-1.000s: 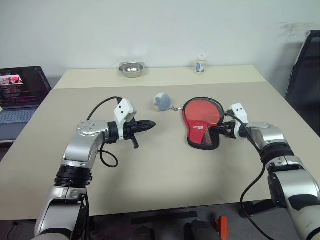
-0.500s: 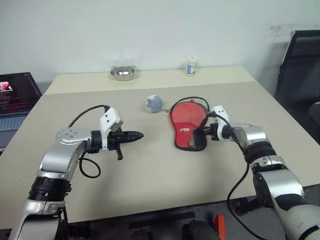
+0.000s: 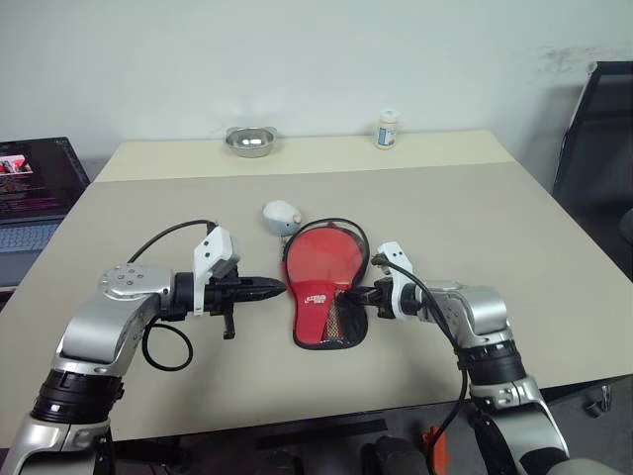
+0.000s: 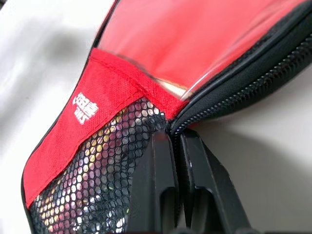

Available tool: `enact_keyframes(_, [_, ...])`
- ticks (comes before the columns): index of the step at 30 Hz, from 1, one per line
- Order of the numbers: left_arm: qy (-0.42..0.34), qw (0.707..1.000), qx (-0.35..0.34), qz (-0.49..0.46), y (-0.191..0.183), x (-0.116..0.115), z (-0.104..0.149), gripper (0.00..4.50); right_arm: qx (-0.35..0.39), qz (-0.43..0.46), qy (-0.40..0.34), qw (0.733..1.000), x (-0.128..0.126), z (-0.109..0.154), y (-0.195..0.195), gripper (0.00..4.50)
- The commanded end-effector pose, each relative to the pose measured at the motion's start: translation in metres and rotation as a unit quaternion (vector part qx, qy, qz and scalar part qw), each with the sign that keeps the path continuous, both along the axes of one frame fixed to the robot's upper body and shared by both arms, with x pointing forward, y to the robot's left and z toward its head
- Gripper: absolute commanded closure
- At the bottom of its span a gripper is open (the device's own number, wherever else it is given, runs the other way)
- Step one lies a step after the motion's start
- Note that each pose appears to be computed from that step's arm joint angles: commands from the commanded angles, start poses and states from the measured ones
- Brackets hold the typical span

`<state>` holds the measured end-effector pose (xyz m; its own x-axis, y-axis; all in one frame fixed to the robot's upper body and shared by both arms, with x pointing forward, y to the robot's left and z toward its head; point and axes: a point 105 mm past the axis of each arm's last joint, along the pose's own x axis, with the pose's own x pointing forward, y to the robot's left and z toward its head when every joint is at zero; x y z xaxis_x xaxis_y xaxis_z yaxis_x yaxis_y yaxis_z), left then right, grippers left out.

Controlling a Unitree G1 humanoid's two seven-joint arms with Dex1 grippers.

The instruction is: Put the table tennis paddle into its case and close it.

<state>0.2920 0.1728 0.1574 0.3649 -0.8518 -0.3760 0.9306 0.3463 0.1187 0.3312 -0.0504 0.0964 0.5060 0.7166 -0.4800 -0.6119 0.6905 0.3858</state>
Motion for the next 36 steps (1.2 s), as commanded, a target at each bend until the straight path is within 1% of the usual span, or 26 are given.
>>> enact_keyframes(1, [-0.006, 1.0, 0.012, -0.026, -0.004, -0.01, 0.004, 4.5, 0.012, 0.001, 0.014, 1.0, -0.02, 0.009, -0.005, 4.49])
enact_keyframes(5, [0.01, 0.999, 0.024, -0.043, -0.004, -0.018, -0.003, 4.5, 0.0, 0.004, 0.031, 0.999, -0.036, 0.005, -0.017, 4.49])
enact_keyframes(12, [0.03, 0.996, 0.044, -0.075, -0.002, -0.032, -0.01, 4.5, -0.021, 0.009, 0.045, 0.999, -0.047, 0.001, -0.034, 4.49])
enact_keyframes(17, [0.031, 0.996, 0.045, -0.074, -0.002, -0.032, -0.011, 4.5, -0.032, 0.01, 0.046, 0.998, -0.047, -0.001, -0.041, 4.49])
enact_keyframes(33, [0.031, 0.996, 0.045, -0.073, -0.004, -0.033, -0.015, 4.5, -0.037, 0.015, 0.062, 0.997, -0.066, -0.007, -0.051, 4.49])
enact_keyframes(36, [0.03, 0.996, 0.044, -0.073, -0.004, -0.031, -0.015, 4.5, -0.039, 0.011, 0.063, 0.997, -0.065, -0.008, -0.051, 4.49])
